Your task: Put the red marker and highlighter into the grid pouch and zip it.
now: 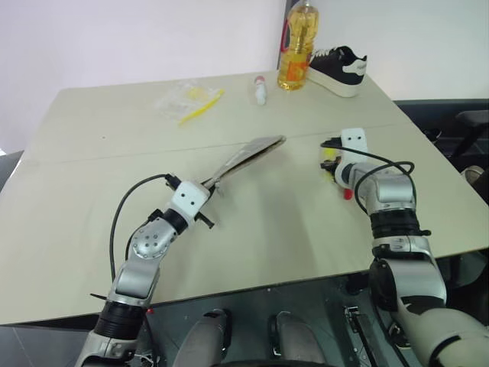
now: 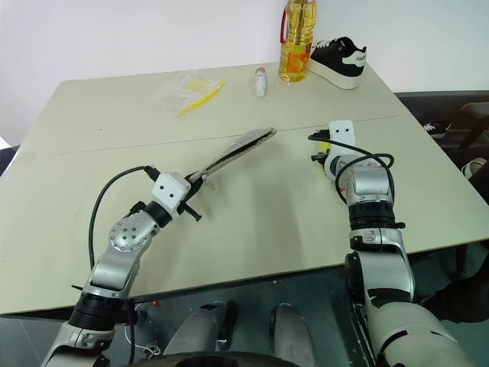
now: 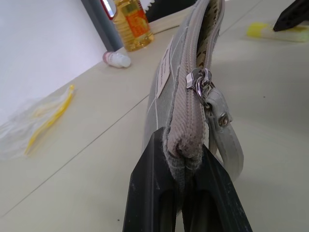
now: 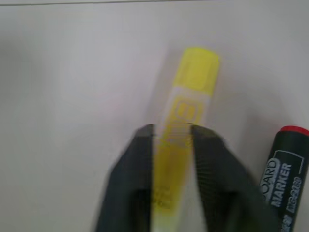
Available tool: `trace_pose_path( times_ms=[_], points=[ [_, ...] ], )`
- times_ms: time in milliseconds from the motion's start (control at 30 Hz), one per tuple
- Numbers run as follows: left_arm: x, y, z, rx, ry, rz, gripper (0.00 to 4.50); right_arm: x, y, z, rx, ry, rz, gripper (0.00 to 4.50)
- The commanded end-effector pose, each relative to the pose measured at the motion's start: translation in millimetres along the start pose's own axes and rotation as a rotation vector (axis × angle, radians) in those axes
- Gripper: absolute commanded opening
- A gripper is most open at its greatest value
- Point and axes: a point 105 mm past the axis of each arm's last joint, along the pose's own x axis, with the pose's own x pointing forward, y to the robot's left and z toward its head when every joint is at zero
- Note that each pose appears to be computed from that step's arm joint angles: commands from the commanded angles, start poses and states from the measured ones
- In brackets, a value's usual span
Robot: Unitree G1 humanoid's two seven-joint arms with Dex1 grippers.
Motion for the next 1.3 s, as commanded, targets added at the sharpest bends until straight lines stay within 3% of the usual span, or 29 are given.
trace_pose_path(
  times_ms=[33, 67, 367, 467, 567, 600, 667, 767, 900, 1100, 1300],
  points=[
    [2, 4, 12, 0.009, -0.052, 0.008, 0.00, -6, 0, 21, -0.043, -0.065, -0.014, 3.00],
    [3, 3, 12, 0.007, -0.053, 0.007, 0.00, -5, 1, 18, -0.046, -0.052, -0.020, 3.49],
    [3, 4, 14, 0.005, -0.061, 0.016, 0.00, 7, 3, -1, 0.033, 0.037, -0.015, 3.49],
    [1, 5, 14, 0.007, -0.060, 0.022, 0.00, 7, 3, 2, 0.047, 0.028, -0.013, 2.55],
    [1, 6, 14, 0.008, -0.060, 0.023, 0.00, 4, 3, 8, 0.050, 0.010, -0.007, 1.00],
    [0, 7, 14, 0.007, -0.060, 0.025, 0.00, 2, 3, 12, 0.045, -0.003, -0.003, 0.86],
    [0, 10, 14, 0.006, -0.058, 0.031, 0.00, -5, 2, 27, 0.008, -0.053, 0.016, 0.88],
    [-1, 17, 14, 0.005, -0.058, 0.046, 0.00, -33, 7, 55, -0.242, -0.183, 0.119, 0.88],
    [-3, 24, 13, 0.015, -0.055, 0.050, 0.00, -82, 25, 57, -0.518, -0.251, 0.368, 0.88],
    [-1, 25, 13, 0.016, -0.060, 0.039, 0.00, -115, 52, 52, -0.547, -0.277, 0.577, 0.88],
    [1, 18, 16, 0.019, -0.072, 0.009, 0.00, -111, 73, 50, -0.524, -0.271, 0.611, 0.88]
  ],
)
